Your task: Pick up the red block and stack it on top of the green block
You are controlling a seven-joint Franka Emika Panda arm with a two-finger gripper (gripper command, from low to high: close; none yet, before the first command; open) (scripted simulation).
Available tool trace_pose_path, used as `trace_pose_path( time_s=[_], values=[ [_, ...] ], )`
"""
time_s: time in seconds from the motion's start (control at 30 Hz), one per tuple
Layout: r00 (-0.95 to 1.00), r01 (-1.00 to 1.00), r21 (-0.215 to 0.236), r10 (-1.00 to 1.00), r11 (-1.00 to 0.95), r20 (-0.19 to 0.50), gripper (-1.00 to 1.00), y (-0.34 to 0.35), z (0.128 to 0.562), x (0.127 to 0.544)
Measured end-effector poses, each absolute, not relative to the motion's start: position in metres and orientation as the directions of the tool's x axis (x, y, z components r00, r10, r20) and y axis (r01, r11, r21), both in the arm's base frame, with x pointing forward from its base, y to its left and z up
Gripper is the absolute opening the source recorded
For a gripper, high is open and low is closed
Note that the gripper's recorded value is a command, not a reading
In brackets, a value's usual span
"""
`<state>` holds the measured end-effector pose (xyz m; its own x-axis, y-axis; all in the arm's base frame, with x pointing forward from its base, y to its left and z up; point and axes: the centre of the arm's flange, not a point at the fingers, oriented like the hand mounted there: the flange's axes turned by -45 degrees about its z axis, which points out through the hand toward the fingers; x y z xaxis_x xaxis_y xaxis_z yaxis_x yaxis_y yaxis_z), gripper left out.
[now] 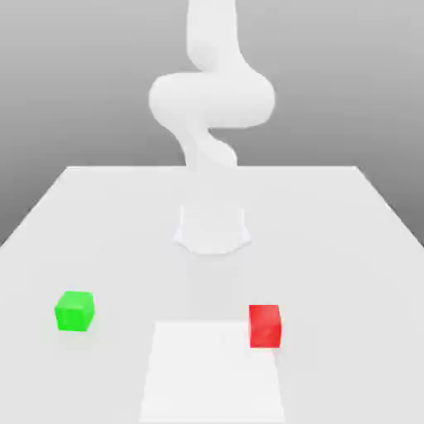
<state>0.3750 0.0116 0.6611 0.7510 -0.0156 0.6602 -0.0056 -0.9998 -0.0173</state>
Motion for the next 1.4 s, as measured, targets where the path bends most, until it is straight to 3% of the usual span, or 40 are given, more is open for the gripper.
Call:
trace_pose_path(
  time_s=[0.13, 0.3, 0.43, 0.57, 0.67, 0.8, 0.83, 1.07, 1.3, 1.4],
  values=[
    [0.842, -0.001, -0.027, -0.015, -1.000, 0.540, 0.00, 0.033, 0.562, 0.412],
    [0.927, -0.001, -0.030, -0.012, -1.000, 0.375, 0.00, 0.058, 0.437, 0.423],
    [0.975, -0.004, -0.024, -0.009, -1.000, 0.224, 0.00, 0.074, 0.336, 0.404],
    [0.999, -0.006, -0.006, -0.007, -1.000, 0.050, 0.00, 0.085, 0.234, 0.357],
    [1.000, -0.007, 0.000, -0.007, -1.000, 0.007, 0.00, 0.088, 0.191, 0.344],
    [1.000, -0.007, -0.001, -0.007, -1.000, 0.001, 0.00, 0.088, 0.153, 0.341],
    [1.000, -0.006, -0.001, -0.006, -1.000, 0.000, -1.00, 0.088, 0.147, 0.340],
    [1.000, -0.006, -0.001, -0.006, -1.000, 0.001, -1.00, 0.088, 0.146, 0.340],
    [1.000, -0.005, 0.001, -0.005, -1.000, 0.001, -1.00, 0.088, 0.201, 0.340],
    [0.988, -0.151, 0.002, -0.151, -0.988, 0.002, -1.00, 0.034, 0.214, 0.353]
  ],
)
